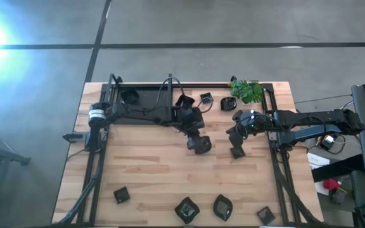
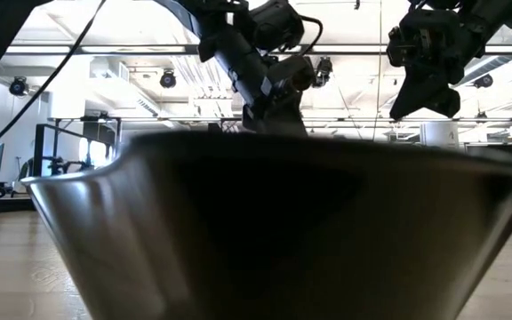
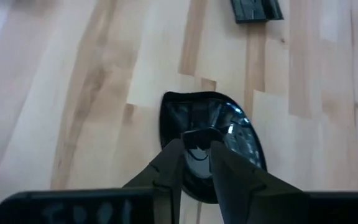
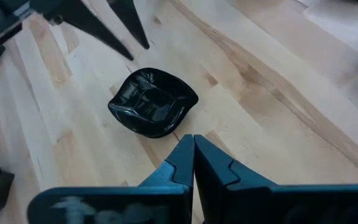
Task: Pick & Place Mini shaped plates
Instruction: Stack the black leaf shaped plate on top of the black leaf shaped plate on the table
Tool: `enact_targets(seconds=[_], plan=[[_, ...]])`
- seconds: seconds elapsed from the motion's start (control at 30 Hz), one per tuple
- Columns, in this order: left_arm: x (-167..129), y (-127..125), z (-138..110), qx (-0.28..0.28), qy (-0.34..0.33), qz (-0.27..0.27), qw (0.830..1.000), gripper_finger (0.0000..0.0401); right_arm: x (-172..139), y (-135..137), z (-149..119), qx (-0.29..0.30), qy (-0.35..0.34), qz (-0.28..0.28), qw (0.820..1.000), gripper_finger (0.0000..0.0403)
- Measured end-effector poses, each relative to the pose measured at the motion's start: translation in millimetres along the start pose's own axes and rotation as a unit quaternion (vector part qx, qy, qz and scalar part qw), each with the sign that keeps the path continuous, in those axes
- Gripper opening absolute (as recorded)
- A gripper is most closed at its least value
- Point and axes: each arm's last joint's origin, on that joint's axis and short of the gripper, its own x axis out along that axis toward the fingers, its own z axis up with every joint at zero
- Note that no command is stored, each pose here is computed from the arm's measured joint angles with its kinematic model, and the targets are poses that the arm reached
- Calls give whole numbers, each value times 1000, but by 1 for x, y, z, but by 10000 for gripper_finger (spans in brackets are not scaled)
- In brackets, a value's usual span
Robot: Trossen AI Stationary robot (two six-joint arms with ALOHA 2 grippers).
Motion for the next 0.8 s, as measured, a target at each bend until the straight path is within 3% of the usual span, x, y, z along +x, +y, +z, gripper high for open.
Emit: enact_targets(seconds=[0.2, 0.3, 0.4, 0.53, 0.8], plan=[[11, -3, -12, -6, 21, -12, 1000, 76, 0, 0, 0, -6, 0, 0, 1000, 8], [12, -7, -15, -6, 33, -64, 997, 76, 0, 0, 0, -9, -1, 0, 1000, 8], [12, -17, -18, 29, 43, -107, 993, 76, 0, 0, 0, -9, -1, 0, 1000, 8], [13, -27, -21, 70, 44, -118, 989, 76, 0, 0, 0, -9, -1, 0, 1000, 8], [21, -25, -37, 67, 72, -115, 989, 76, 0, 0, 0, -13, -1, 0, 1000, 8]])
